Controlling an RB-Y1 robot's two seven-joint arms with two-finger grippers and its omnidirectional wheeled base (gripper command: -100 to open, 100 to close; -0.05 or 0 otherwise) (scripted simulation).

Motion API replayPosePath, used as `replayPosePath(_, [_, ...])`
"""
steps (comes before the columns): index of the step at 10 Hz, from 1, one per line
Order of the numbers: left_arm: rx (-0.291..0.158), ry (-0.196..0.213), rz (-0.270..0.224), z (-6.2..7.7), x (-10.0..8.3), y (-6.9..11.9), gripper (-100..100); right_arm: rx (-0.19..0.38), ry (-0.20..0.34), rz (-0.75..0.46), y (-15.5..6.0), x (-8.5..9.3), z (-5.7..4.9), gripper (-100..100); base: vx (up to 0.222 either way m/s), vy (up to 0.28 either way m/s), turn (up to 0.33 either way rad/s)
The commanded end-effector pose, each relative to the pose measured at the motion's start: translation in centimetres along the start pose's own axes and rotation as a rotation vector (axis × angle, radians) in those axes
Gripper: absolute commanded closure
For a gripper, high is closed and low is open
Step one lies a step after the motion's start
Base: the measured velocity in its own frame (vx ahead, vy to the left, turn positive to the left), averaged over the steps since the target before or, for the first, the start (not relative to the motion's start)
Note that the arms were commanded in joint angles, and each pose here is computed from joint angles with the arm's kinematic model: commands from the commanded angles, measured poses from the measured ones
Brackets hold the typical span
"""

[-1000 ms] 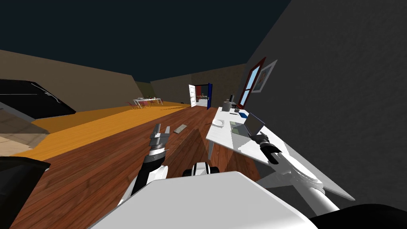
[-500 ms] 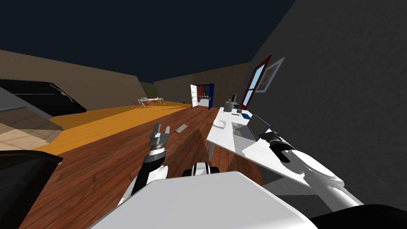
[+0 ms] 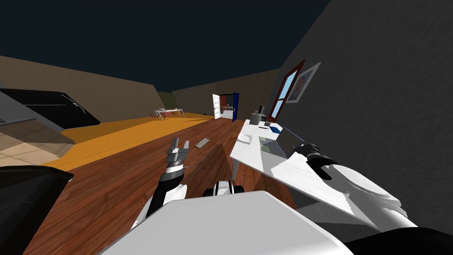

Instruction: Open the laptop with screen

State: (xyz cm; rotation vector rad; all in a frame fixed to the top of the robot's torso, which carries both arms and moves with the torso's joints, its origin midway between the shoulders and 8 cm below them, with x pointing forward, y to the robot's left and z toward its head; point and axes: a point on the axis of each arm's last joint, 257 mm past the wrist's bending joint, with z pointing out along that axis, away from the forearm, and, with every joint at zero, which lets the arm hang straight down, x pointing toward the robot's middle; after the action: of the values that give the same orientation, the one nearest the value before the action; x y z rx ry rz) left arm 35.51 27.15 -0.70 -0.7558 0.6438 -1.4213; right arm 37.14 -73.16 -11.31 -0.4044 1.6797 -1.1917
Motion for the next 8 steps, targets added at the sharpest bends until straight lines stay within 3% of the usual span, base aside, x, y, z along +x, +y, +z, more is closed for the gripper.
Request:
replayPosePath(1, [0.0, 0.0, 0.0, 0.0, 0.0, 0.0, 0, 0.006, 0.013, -0.001, -0.6, 0.5, 0.0, -100, 0.005, -0.026, 0.073])
replayPosePath(2, [0.0, 0.0, 0.0, 0.0, 0.0, 0.0, 0, 0.0, 0.0, 0.0, 0.0, 0.0, 0.0, 100, 0.003, 0.009, -0.234])
replayPosePath(3, [0.0, 0.0, 0.0, 0.0, 0.0, 0.0, 0, 0.011, 0.003, -0.001, -0.8, 0.0, 0.2, 100, 0.011, -0.008, -0.073])
replayPosePath(4, [0.0, 0.0, 0.0, 0.0, 0.0, 0.0, 0, 0.026, 0.02, -0.082, -1.0, 0.3, 0.0, 100, 0.0, 0.022, 0.102])
replayPosePath(8, [0.0, 0.0, 0.0, 0.0, 0.0, 0.0, 0, 0.032, 0.061, -0.237, -0.1, 1.6, -0.8, 100, 0.003, 0.045, 0.127])
